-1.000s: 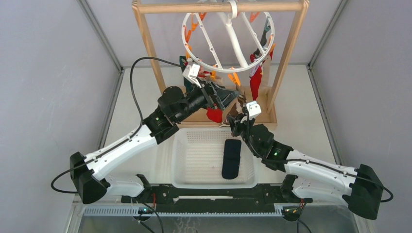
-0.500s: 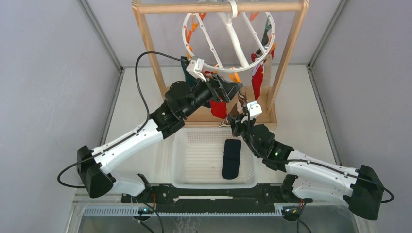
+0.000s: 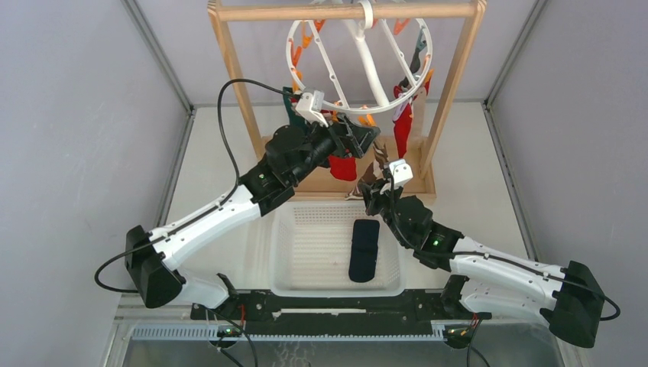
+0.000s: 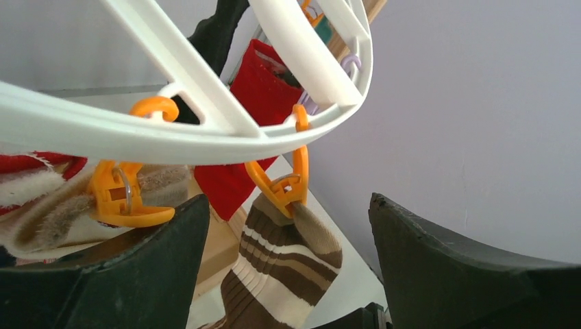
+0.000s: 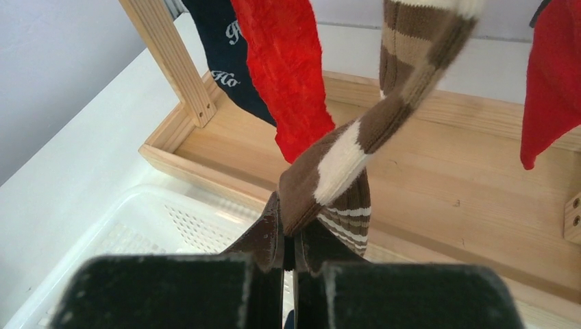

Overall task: Remove the socks clipped to the hanger
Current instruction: Remove the sock from the hanger.

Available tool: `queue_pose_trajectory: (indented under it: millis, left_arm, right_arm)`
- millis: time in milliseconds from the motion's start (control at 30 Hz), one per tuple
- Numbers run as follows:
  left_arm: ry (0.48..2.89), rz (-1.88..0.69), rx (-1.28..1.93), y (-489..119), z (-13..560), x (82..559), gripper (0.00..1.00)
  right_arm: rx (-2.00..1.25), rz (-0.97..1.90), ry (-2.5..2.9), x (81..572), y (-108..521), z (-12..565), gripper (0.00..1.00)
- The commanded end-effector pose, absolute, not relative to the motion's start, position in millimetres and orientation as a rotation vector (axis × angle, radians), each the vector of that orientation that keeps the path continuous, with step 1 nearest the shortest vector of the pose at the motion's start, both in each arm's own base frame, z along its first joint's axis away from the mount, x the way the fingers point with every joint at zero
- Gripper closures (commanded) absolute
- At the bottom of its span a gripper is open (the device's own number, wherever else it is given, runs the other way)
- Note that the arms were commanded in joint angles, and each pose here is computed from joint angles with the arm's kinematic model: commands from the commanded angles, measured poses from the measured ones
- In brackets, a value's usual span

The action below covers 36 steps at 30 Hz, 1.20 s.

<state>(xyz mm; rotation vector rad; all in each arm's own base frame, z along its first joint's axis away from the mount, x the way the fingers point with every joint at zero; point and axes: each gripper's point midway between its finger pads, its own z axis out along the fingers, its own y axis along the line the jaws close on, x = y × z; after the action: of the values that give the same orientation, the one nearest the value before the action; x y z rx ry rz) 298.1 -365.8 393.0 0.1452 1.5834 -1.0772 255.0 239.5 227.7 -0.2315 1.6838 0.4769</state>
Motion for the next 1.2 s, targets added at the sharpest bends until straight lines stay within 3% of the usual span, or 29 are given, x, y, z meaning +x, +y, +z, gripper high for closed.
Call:
queue_pose_trajectory:
  millis: [0, 467, 867, 1167]
  left_arm:
    - [1.479, -1.076, 0.127, -361.7, 437.3, 300.2, 0.14]
    - [1.494, -1.058, 0.122, -363.9, 438.4, 305.0, 0.31]
    - [1.502, -1.037, 0.115, -363.5, 441.3, 308.8, 0.39]
    - [1.505, -1.001, 0.084, -357.8, 441.3, 313.7, 0.38]
  right_arm:
    - [-0.175, 0.534, 1.615, 256.4, 241.1, 261.5, 1.00]
    - [-0.174, 0.542, 1.615, 254.9, 242.4, 262.0, 1.00]
    - [-0.175, 0.543, 1.619, 255.4, 243.7, 260.3, 1.00]
    - [-0.177, 0.538, 1.624, 255.5, 243.4, 258.7, 1.00]
